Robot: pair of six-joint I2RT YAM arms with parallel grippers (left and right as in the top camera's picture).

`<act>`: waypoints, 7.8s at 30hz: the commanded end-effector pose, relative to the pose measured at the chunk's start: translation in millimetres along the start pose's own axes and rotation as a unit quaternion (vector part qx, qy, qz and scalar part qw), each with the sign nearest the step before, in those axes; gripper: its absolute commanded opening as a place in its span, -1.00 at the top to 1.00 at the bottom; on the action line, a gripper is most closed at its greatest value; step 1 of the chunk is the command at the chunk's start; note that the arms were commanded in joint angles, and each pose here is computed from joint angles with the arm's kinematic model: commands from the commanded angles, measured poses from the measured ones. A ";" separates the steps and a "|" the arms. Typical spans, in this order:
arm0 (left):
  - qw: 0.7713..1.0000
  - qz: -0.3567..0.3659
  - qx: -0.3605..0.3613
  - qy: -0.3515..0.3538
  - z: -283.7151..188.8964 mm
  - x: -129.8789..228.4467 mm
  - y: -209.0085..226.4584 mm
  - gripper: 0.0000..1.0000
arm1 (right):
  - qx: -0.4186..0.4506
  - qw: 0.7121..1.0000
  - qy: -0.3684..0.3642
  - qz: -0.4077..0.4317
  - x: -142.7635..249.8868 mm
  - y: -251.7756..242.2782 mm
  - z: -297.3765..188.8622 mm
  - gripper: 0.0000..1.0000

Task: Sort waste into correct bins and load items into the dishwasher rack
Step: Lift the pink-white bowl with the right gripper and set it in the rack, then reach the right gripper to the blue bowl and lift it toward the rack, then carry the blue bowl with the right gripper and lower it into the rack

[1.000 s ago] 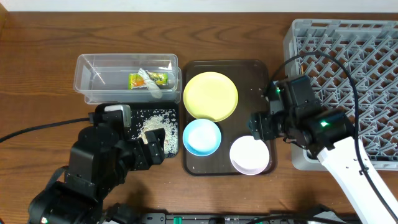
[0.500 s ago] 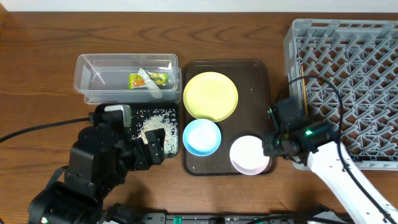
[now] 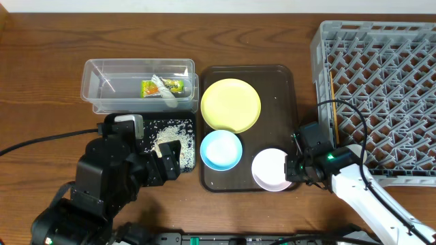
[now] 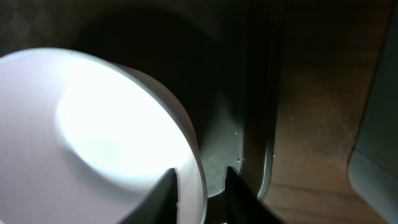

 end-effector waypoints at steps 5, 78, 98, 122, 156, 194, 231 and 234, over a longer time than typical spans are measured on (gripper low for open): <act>1.000 0.005 0.000 -0.004 -2.0 -1.4 -0.9 -0.88 | -0.012 1.000 -0.010 0.004 -2.9 4.0 -0.8 0.97; 1.000 0.005 0.000 -0.004 -2.0 -1.4 -0.9 -0.88 | 0.579 0.807 -0.116 -0.014 -167.6 -119.8 -89.6 0.45; 1.000 0.005 0.000 -0.004 -2.0 -1.4 -0.9 -0.88 | 0.052 0.976 -0.182 -0.112 -112.7 25.9 -123.1 0.11; 1.000 0.005 0.000 -0.004 -2.0 -1.4 -0.9 -0.89 | 0.039 0.994 0.059 -0.081 -46.1 124.5 39.8 0.94; 1.000 0.005 0.000 -0.004 -2.0 -1.4 -0.9 -0.88 | 0.510 0.748 -0.325 0.273 -83.2 -161.8 -231.5 0.97; 1.000 0.005 0.000 -0.004 -2.0 -1.4 -0.9 -0.89 | 0.634 0.765 -0.064 0.098 -147.7 -228.9 -109.1 0.97; 1.000 0.005 0.000 -0.004 -2.0 -1.4 -0.9 -0.88 | 0.182 0.954 -0.213 -0.104 -107.0 42.6 -100.7 0.19; 1.000 0.005 0.000 -0.004 -2.0 -1.4 -0.9 -0.89 | 0.117 0.971 -0.192 -0.081 -101.6 48.5 -98.2 0.33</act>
Point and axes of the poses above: each gripper's point midway between its finger pads, its own z axis out along the fingers, its own y axis along the line the jaws close on, x = y × z, the point moved 7 cm from there along -z, back along the fingers, and after that the axes turned 4 degrees about -z, right-handed, at the moved point
